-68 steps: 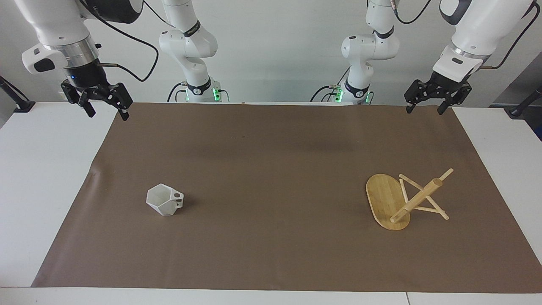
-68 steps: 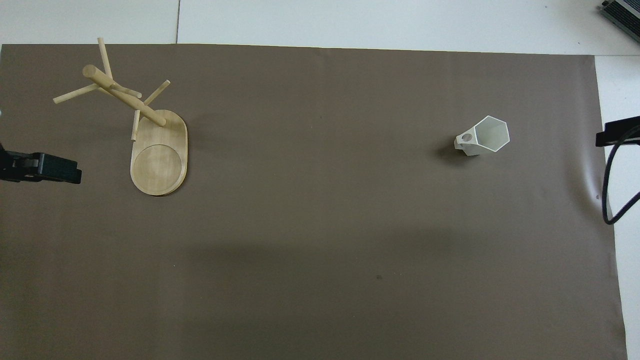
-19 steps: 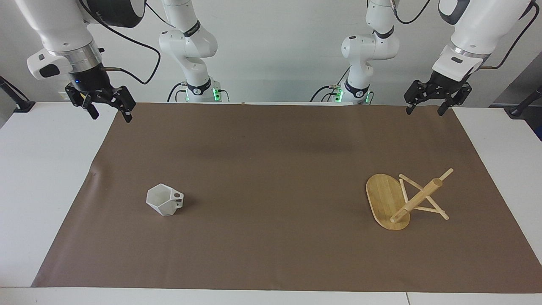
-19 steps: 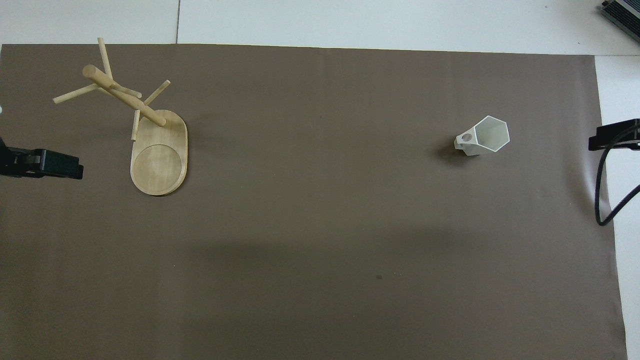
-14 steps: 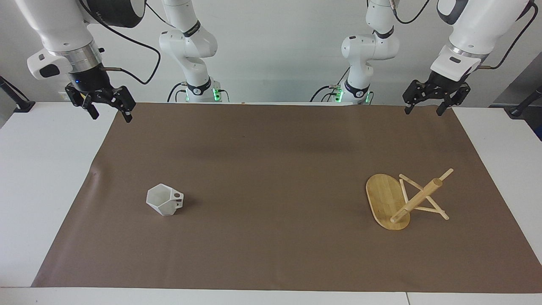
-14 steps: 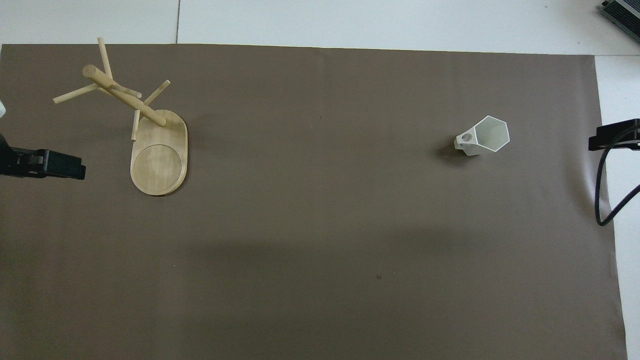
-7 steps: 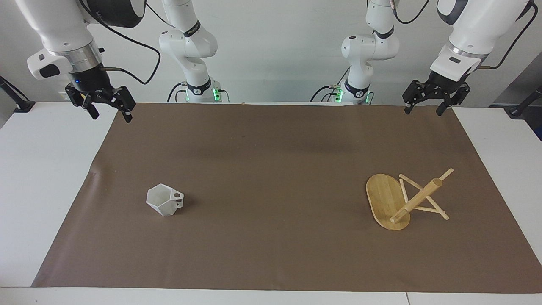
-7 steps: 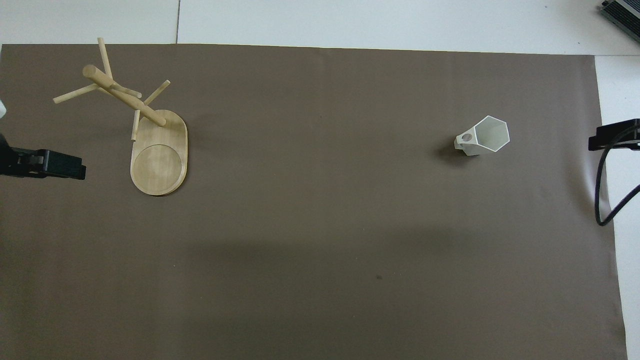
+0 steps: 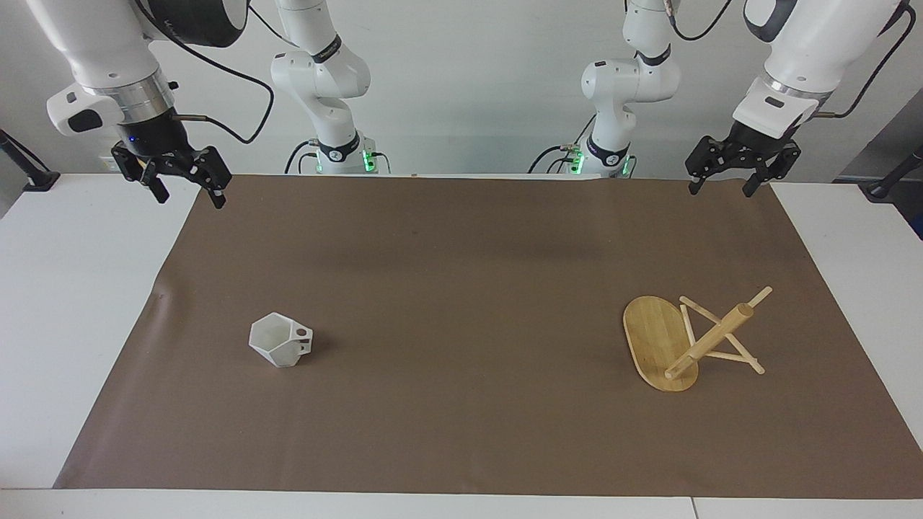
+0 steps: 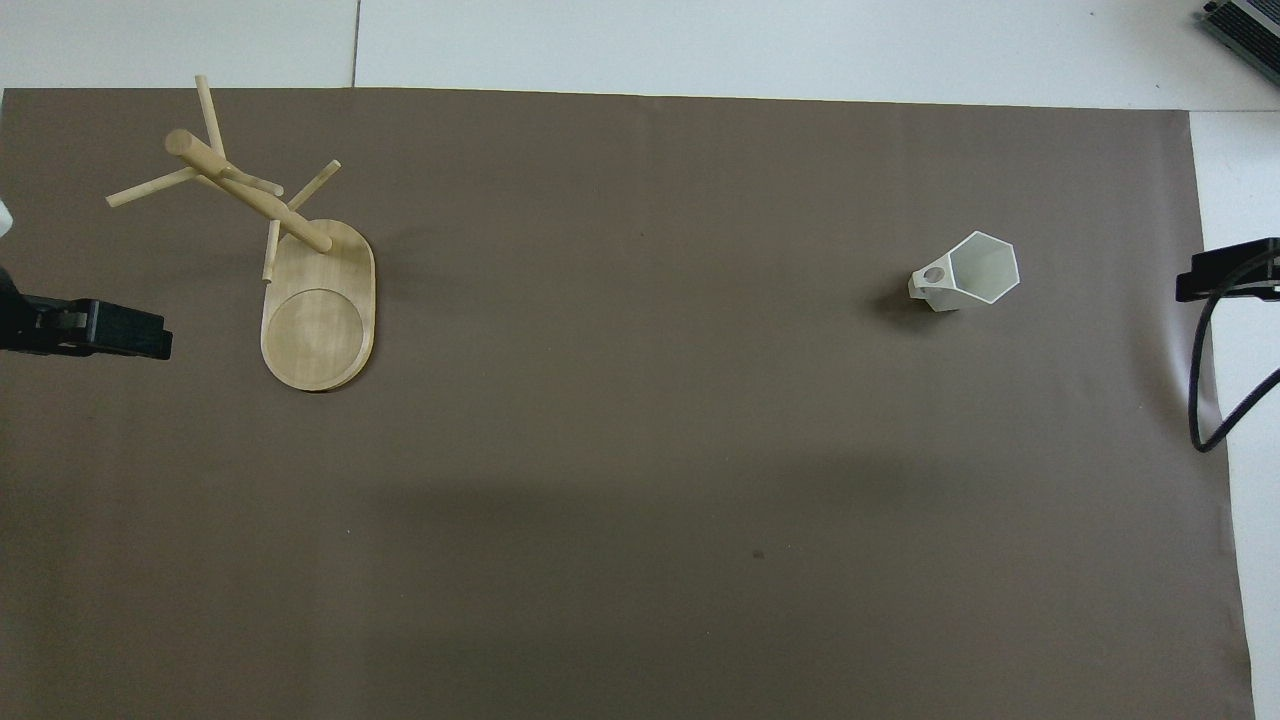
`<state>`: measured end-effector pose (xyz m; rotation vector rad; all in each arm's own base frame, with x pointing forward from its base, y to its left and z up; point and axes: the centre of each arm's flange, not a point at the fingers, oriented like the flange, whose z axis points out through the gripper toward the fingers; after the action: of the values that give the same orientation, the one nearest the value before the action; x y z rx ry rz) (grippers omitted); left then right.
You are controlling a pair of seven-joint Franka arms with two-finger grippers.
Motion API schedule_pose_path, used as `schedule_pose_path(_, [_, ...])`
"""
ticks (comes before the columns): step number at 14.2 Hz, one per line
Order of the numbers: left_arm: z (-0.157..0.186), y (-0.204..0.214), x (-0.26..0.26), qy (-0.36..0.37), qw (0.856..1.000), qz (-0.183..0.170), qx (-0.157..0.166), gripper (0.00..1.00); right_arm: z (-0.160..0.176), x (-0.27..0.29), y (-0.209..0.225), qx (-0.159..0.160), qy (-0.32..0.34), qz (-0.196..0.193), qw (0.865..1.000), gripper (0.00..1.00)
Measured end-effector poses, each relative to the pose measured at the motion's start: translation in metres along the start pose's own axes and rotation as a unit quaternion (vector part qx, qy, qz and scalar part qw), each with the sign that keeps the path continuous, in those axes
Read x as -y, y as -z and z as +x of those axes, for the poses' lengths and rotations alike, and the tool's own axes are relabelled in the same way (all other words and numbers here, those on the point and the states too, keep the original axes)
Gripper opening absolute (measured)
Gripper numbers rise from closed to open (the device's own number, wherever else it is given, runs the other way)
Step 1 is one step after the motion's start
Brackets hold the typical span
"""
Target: Hang cup on rack
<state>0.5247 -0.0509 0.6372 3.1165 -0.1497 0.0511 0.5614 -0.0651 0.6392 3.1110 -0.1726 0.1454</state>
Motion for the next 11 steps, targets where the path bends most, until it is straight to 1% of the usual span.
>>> schedule_pose_path(2, [0.000,0.000,0.000,0.000,1.000,0.000,0.000,1.00,0.001,0.001,0.000,-0.005,0.001,0.000,1.000,1.00])
schedule_pose_path(3, [0.000,0.000,0.000,0.000,1.000,0.000,0.000,1.00,0.003,0.001,0.000,-0.014,0.001,0.000,1.000,1.00])
schedule_pose_path(5, [0.000,0.000,0.000,0.000,1.000,0.000,0.000,1.00,0.009,0.005,-0.013,-0.029,0.000,0.016,0.999,1.00])
schedule_pose_path(7, [0.000,0.000,-0.001,0.000,1.000,0.000,0.000,1.00,0.016,0.009,-0.038,-0.040,-0.001,0.032,0.999,1.00])
schedule_pose_path(11, [0.000,0.000,-0.002,-0.002,1.000,0.000,0.000,1.00,0.042,0.010,-0.101,-0.053,0.023,0.032,0.998,1.00])
